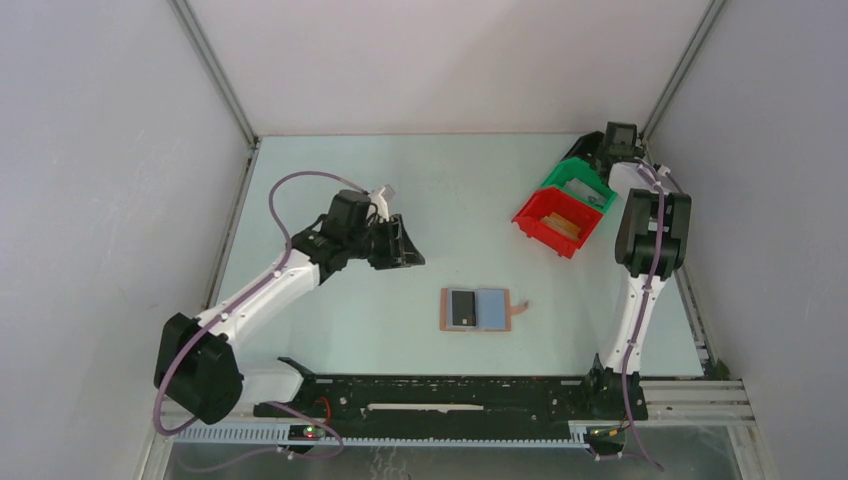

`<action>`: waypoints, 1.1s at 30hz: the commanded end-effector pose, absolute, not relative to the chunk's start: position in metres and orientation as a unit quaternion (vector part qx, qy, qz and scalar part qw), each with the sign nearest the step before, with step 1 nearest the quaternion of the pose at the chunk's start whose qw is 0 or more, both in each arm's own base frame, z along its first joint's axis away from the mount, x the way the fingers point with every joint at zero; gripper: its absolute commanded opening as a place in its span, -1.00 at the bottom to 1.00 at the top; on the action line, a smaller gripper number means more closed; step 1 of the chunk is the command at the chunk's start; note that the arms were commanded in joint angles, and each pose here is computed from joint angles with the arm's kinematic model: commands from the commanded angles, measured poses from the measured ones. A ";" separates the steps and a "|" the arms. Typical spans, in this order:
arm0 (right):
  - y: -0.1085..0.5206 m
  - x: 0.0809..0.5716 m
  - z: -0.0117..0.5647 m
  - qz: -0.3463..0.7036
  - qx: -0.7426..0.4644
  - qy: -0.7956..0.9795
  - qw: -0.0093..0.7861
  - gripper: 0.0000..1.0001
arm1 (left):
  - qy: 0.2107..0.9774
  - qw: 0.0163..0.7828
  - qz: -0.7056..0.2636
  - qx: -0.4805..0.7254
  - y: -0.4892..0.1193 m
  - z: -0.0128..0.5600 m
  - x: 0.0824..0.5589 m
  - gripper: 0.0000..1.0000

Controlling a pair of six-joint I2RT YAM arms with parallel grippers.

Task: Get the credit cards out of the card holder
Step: Place the credit card in the storage box, then remove the credit card from the card holder.

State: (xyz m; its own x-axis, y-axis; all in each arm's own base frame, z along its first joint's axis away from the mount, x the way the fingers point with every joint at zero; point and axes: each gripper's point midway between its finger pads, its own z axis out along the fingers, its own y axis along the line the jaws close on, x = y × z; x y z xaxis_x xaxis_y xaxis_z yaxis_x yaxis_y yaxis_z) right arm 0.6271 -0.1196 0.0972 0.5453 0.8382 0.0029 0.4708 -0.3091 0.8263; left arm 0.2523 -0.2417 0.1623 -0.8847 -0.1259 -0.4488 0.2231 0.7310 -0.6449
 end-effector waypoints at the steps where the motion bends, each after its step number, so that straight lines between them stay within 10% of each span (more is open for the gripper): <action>1: -0.116 0.607 0.133 0.232 0.785 0.407 0.404 0.13 | 0.882 0.279 -0.378 0.036 -0.238 0.193 0.255 -0.08; 17: -0.084 0.546 0.227 0.251 0.707 0.511 0.419 0.41 | 0.856 0.324 -0.403 0.022 -0.229 0.225 0.242 -0.05; 33: 0.136 0.358 0.169 0.325 0.160 0.867 0.342 0.36 | 0.873 0.226 -0.428 0.059 -0.272 0.163 0.216 -0.02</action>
State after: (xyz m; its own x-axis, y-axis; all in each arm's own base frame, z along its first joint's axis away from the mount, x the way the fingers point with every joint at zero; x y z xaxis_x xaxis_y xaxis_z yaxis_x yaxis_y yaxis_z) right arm 0.4222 0.0932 0.1878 -0.5538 0.7341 -0.3930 0.2977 0.6153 0.7299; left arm 0.2234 -0.2506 0.1748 -0.8618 -0.1562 -0.4826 0.2703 0.6637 -0.6975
